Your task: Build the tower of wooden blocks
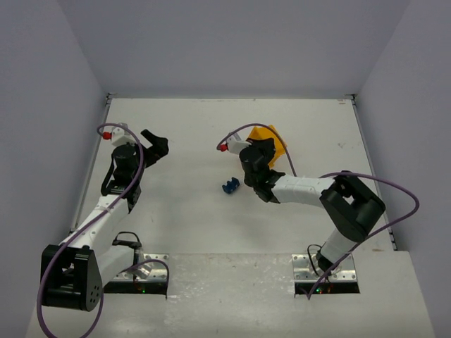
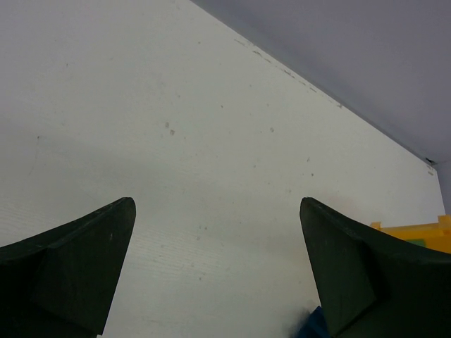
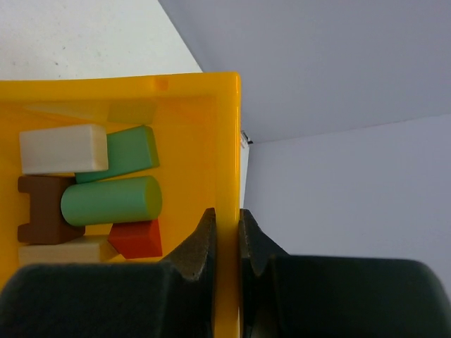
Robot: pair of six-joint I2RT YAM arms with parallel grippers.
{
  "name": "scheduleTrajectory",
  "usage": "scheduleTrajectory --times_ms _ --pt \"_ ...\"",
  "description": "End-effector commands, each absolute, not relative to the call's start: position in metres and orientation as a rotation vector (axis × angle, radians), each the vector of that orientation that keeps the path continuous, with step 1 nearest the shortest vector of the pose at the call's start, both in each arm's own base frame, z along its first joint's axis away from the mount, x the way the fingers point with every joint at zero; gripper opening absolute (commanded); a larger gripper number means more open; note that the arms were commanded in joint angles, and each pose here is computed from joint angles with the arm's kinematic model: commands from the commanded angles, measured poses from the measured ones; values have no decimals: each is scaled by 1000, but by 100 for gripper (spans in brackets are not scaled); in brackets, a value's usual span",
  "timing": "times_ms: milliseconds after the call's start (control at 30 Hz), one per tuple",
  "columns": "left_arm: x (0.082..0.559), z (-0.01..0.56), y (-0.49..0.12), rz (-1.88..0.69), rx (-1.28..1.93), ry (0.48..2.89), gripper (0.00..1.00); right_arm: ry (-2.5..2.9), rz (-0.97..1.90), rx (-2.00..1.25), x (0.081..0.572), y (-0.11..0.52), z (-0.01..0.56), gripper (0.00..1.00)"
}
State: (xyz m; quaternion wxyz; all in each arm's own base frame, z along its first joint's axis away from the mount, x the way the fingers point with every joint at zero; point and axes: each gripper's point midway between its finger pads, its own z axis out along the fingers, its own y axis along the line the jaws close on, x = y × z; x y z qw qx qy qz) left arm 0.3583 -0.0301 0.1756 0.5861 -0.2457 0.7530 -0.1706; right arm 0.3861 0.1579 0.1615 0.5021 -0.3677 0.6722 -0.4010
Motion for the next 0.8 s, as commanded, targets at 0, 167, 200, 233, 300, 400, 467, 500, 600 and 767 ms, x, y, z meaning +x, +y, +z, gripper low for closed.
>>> scheduleTrajectory --times_ms 0,167,200,233,300,400,467,500,600,767 --pt "366 203 -32 -414 -541 1688 100 1538 -1034 -803 386 162 188 0" --pt "366 203 -33 -416 -539 1693 100 1459 -1096 -861 380 182 192 0" --pt "366 203 -33 -416 -539 1693 100 1445 -1105 -879 379 186 190 0" --pt "366 202 -33 -415 -539 1695 100 1430 -1118 -902 377 192 186 0" --pt "366 202 -33 -415 -539 1695 100 1404 -1144 -928 377 199 184 0" --pt "366 204 -33 -414 -538 1693 100 1343 -1215 -965 377 207 188 0" --pt "365 203 -32 -411 -539 1693 100 1298 -1262 -968 376 211 192 0" --pt "365 203 -32 -410 -539 1693 100 1282 -1278 -958 376 212 193 0" --pt "365 202 -32 -408 -543 1694 100 1243 -1327 -977 377 218 192 0" --pt "366 202 -32 -410 -540 1698 100 1219 -1341 -1029 375 231 182 0"
